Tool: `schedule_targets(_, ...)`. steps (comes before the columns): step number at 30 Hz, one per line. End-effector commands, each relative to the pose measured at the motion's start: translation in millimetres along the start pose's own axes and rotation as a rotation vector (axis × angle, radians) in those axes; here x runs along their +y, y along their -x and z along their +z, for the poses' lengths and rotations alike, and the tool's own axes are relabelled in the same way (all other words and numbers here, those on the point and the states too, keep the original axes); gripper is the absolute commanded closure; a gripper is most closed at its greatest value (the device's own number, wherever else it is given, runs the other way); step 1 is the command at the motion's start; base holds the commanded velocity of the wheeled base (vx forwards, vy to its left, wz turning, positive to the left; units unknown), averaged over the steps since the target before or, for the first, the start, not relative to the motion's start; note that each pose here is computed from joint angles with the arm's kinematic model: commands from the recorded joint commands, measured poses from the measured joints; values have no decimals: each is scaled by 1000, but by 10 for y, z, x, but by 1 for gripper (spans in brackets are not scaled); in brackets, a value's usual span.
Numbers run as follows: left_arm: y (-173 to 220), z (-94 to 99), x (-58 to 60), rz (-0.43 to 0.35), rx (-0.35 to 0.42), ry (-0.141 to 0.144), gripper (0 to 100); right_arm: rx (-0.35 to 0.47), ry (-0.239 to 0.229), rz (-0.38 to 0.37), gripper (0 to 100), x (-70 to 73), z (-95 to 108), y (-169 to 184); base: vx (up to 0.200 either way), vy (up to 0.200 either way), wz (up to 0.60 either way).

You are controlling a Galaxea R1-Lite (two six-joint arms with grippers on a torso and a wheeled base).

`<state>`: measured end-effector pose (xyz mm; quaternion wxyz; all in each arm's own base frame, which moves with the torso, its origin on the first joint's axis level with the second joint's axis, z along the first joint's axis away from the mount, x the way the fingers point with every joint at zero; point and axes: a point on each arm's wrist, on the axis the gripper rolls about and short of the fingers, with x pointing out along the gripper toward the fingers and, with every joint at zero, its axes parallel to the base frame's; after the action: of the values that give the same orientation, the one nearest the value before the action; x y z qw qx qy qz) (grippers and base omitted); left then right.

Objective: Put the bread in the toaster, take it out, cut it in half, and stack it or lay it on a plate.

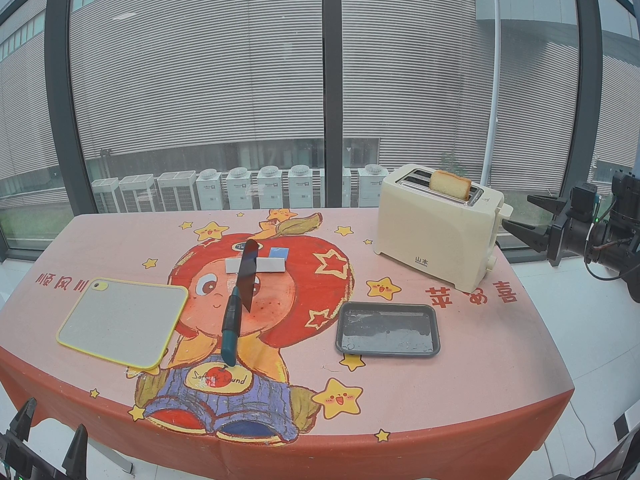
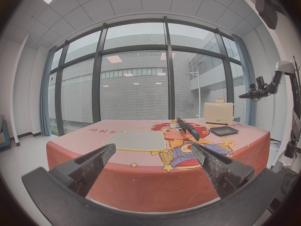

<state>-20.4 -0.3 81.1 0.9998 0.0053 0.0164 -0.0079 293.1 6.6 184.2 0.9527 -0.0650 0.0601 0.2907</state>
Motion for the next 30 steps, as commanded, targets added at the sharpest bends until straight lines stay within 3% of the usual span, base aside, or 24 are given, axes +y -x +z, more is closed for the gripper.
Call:
schedule_targets(1, -14, -49, 0, -2, 19, 0, 0, 19, -39, 2, 0, 98, -135, 5, 0, 0, 0)
schedule_targets(7, -14, -49, -1, -2, 19, 0, 0, 52, -66, -1, 0, 166, -350, 97, 0, 0, 0)
schedule_targets(11, -14, -49, -1, -2, 19, 0, 0, 12, -32, -39, 0, 155, -337, 125, 0, 0, 0)
schedule_targets(15, -14, -49, -1, -2, 19, 0, 0, 24, -37, -51, 0, 176, -395, 149, 0, 0, 0)
schedule_targets(19, -14, -49, -1, -2, 19, 0, 0, 33, -43, -65, 0, 107, -474, 95, 0, 0, 0)
schedule_targets(26, -14, -49, -1, -2, 19, 0, 0, 59, -53, -123, 0, -102, -824, -153, 0, 0, 0)
schedule_targets(30, -14, -49, -1, -2, 19, 0, 0, 51, -28, -138, 0, -198, -968, -247, 0, 0, 0)
